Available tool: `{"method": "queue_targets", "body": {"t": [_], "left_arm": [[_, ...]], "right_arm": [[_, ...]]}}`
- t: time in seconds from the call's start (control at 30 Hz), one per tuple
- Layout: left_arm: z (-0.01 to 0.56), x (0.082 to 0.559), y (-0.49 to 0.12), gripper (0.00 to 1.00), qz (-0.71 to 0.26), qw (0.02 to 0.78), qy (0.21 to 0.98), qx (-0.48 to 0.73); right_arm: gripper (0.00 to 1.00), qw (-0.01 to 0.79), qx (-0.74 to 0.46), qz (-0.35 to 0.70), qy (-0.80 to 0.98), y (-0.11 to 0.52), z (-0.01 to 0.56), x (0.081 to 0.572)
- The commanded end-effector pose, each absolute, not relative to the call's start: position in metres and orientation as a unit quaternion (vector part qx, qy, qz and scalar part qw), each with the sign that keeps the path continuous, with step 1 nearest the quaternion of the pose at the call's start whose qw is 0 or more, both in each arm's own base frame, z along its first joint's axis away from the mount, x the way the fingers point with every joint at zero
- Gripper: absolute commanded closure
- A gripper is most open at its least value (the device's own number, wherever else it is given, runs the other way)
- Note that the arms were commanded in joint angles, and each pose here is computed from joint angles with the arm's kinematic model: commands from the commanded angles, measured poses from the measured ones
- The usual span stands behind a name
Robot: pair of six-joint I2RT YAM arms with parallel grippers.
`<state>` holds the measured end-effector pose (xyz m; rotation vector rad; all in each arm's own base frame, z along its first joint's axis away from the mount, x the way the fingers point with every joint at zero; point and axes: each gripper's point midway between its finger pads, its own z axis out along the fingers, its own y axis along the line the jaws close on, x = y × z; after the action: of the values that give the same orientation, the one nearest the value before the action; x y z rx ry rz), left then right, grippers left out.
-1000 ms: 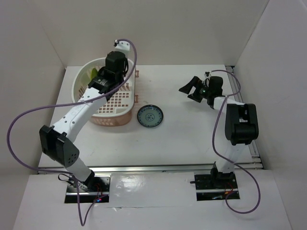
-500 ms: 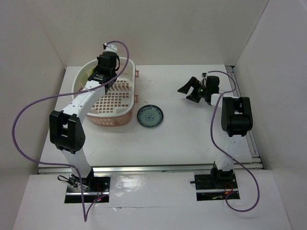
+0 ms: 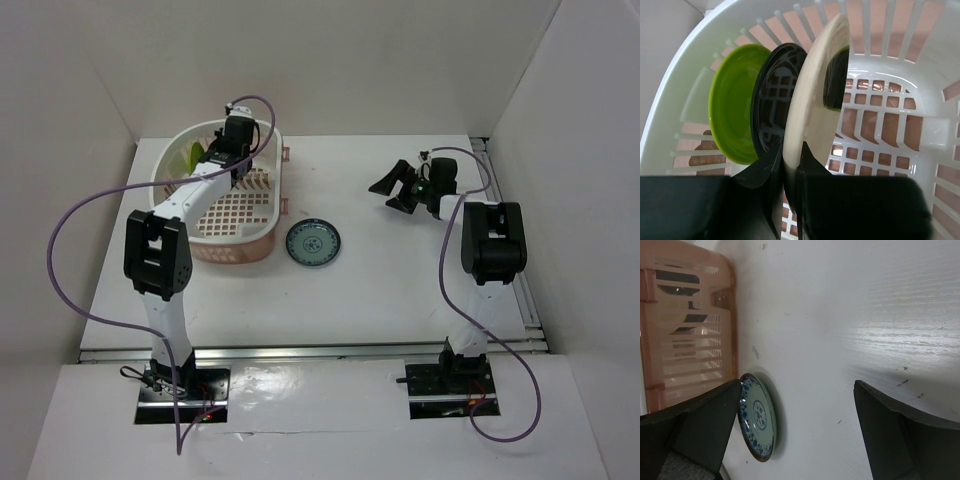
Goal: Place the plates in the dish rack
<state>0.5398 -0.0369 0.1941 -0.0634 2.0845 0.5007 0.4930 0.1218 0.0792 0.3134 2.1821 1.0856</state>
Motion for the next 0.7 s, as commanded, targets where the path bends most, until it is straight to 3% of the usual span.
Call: {"method": "queue_targets", "body": {"t": [0.0,0.67], "left_arm": [[0.224,0.554,-0.033,1.00,0.188,0.518,0.832,-0.069],[0.175,0.558,-0.023,1.00,0.190,0.472,0.857,-0.078]], "right_arm": [[0.00,0.357,0.092,0.433,0.822,0.130,0.099,0.504],[0.00,0.355,0.087,0.444,0.818,0.132,0.098,0.502]]}}
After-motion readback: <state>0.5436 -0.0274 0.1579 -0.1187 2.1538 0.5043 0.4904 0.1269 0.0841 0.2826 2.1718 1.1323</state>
